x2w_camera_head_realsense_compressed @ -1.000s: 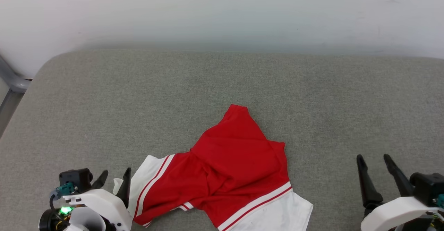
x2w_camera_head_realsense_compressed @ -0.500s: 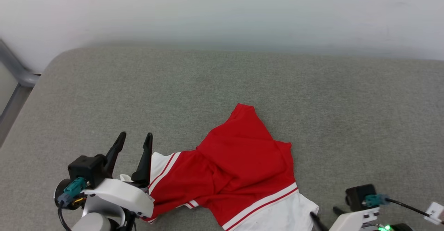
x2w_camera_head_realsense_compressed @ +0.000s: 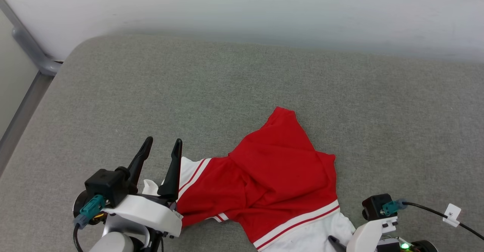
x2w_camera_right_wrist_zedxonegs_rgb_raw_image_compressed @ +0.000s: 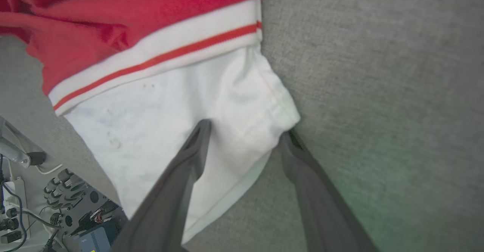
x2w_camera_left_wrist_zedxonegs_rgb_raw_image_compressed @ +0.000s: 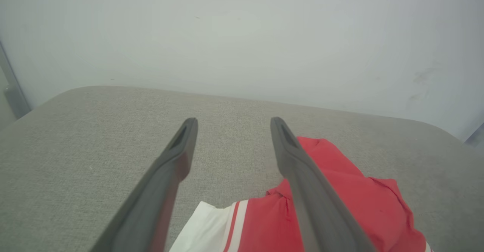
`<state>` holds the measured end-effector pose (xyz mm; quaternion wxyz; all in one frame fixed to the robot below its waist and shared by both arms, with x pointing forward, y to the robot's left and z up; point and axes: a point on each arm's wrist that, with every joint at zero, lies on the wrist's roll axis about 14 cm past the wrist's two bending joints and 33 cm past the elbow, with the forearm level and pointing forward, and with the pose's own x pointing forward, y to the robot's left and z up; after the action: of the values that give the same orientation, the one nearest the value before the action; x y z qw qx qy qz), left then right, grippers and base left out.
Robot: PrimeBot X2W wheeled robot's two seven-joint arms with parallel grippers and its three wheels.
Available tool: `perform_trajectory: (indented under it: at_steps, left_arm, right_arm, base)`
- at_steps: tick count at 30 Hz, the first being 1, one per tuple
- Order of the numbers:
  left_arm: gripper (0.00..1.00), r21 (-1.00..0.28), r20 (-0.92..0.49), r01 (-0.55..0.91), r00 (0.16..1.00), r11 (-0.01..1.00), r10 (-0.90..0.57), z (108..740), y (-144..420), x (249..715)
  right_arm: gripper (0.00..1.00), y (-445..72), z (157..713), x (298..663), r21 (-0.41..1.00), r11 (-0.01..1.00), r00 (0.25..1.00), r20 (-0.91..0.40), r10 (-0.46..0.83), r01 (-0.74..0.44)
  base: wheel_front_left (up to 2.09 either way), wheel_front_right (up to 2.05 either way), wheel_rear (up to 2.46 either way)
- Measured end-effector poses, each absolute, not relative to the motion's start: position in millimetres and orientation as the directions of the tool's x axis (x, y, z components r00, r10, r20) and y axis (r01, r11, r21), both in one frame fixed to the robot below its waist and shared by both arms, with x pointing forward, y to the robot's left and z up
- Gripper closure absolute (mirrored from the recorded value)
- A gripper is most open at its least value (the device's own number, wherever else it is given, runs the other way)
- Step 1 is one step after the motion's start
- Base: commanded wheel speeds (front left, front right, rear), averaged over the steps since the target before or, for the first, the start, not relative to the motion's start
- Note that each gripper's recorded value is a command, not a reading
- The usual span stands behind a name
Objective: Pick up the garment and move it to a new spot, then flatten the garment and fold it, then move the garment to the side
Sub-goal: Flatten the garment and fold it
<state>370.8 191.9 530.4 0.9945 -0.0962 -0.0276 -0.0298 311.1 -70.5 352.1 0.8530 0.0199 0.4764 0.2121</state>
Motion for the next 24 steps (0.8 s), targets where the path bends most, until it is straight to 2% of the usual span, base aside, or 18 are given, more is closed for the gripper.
perform_trajectory:
  at_steps: [3, 7, 12, 19, 24]
  left_arm:
    - [0.00, -0.190, 0.056, 0.053, 0.997, 0.980, -0.043, 528, 195, 369]
    - [0.00, -0.192, 0.043, 0.042, 0.998, 0.981, -0.034, 523, 198, 368]
    - [0.00, -0.188, 0.026, 0.036, 0.999, 0.981, -0.031, 517, 199, 369]
    - [0.00, -0.188, 0.004, 0.043, 0.999, 0.981, -0.043, 509, 195, 371]
    - [0.00, -0.186, -0.034, 0.040, 0.998, 0.982, -0.047, 496, 196, 371]
  right_arm:
    - [1.00, -69, 355, 316, 0.248, 0.908, 0.475, -0.788, 0.392, -0.337]
    - [1.00, -79, 370, 331, 0.220, 0.923, 0.550, -0.750, 0.368, -0.317]
    - [1.00, -145, 396, 362, 0.059, 0.971, 0.674, -0.710, 0.203, -0.230]
    - [1.00, -226, 422, 384, -0.090, 0.993, 0.739, -0.673, -0.004, -0.077]
    - [1.00, -248, 425, 399, -0.107, 0.994, 0.755, -0.654, -0.052, -0.024]
  base:
    - [0.00, 0.00, 0.00]
    - [0.00, 0.00, 0.00]
    - [0.00, 0.00, 0.00]
    - [0.00, 0.00, 0.00]
    - [0.00, 0.00, 0.00]
